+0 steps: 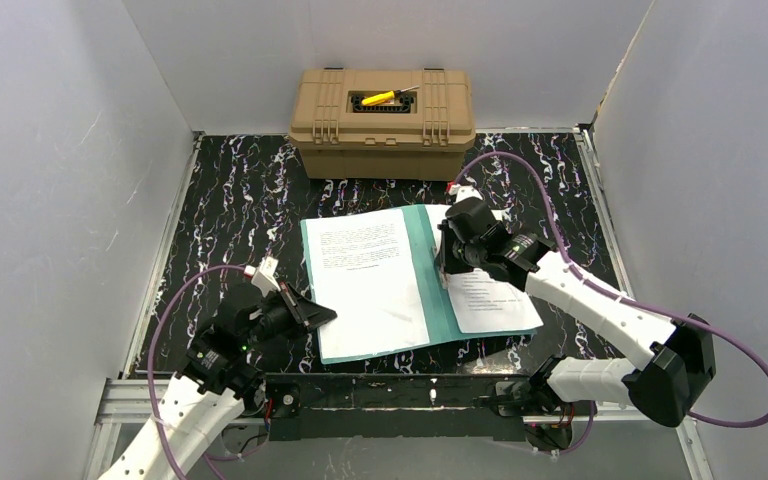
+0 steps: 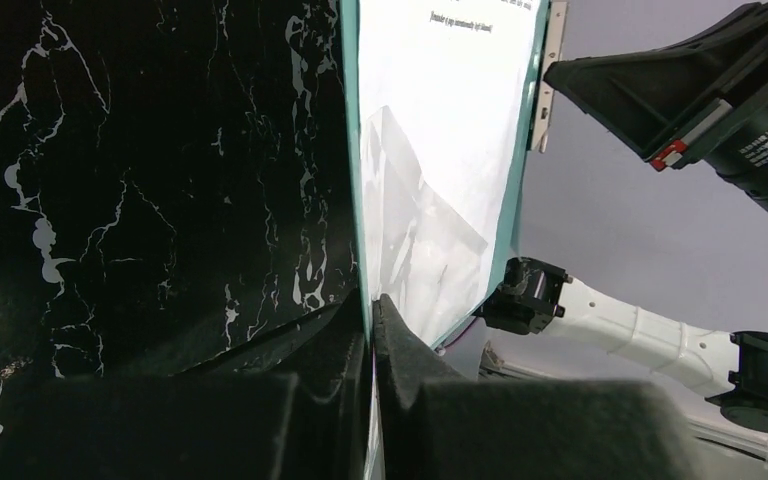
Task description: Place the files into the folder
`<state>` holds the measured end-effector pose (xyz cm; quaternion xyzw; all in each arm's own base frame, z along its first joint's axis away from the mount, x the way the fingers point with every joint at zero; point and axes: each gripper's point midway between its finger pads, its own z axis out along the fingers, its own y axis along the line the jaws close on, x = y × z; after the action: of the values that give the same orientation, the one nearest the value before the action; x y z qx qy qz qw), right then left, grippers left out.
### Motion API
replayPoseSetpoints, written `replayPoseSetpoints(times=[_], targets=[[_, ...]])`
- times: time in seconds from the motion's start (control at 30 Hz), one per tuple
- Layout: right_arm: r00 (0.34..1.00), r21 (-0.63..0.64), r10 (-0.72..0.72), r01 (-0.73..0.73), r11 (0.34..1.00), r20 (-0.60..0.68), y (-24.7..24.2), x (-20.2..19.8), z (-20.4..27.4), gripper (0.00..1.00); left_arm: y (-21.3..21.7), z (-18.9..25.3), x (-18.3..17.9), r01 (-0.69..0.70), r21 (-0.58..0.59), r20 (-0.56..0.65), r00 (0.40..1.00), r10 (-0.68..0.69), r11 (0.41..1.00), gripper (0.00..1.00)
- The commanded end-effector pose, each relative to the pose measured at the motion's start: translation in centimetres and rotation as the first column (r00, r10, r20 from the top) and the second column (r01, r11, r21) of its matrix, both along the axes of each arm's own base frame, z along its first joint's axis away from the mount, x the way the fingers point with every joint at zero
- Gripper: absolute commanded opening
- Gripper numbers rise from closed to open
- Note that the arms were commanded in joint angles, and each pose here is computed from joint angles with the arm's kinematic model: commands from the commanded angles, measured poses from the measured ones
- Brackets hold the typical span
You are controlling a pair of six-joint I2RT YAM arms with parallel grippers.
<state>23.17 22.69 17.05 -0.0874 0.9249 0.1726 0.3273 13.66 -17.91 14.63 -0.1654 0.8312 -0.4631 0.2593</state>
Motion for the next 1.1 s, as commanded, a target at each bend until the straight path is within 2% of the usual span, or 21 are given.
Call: replayPoseSetpoints(times=[0.0,0.2,0.4,0.53,0.6,0.83,1.07], targets=[[0.999,0.037,-0.001,-0.001,0.999,0.042,0.6,0.8,0.6,0.01,0.5,1.5,-0.3,0.003,0.024,0.037,0.999,-0.004,1.000,0.00],[0.998,0.055,0.054,-0.053,0.997,-0.027,2.4,0.6,-2.3,0.01,1.6,3.0,-0.4,-0.017,0.085,0.067,0.998,0.012,0.996,0.00],[0.996,0.058,0.072,-0.069,0.996,-0.050,3.3,0.9,-3.1,0.45,2.9,3.8,-0.7,-0.015,0.198,0.060,0.998,0.003,0.980,0.00],[0.997,0.040,0.068,-0.067,0.997,-0.030,3.1,1.4,-2.7,0.67,3.6,3.8,-0.8,-0.004,0.274,0.040,0.999,-0.007,0.962,0.00],[0.998,0.014,0.054,-0.054,0.998,-0.018,2.6,1.6,-2.7,0.75,3.8,4.1,-0.8,0.012,0.301,0.047,0.998,-0.028,0.954,0.00],[1.000,-0.067,-0.012,0.011,0.998,-0.011,0.0,1.9,-4.2,0.87,4.9,4.3,-1.3,0.070,0.422,0.000,0.997,-0.077,0.904,0.00],[0.998,-0.060,-0.021,0.017,0.998,-0.060,-0.8,0.7,-7.1,0.91,6.5,5.4,-1.5,0.085,0.524,-0.019,0.996,-0.088,0.848,0.00]])
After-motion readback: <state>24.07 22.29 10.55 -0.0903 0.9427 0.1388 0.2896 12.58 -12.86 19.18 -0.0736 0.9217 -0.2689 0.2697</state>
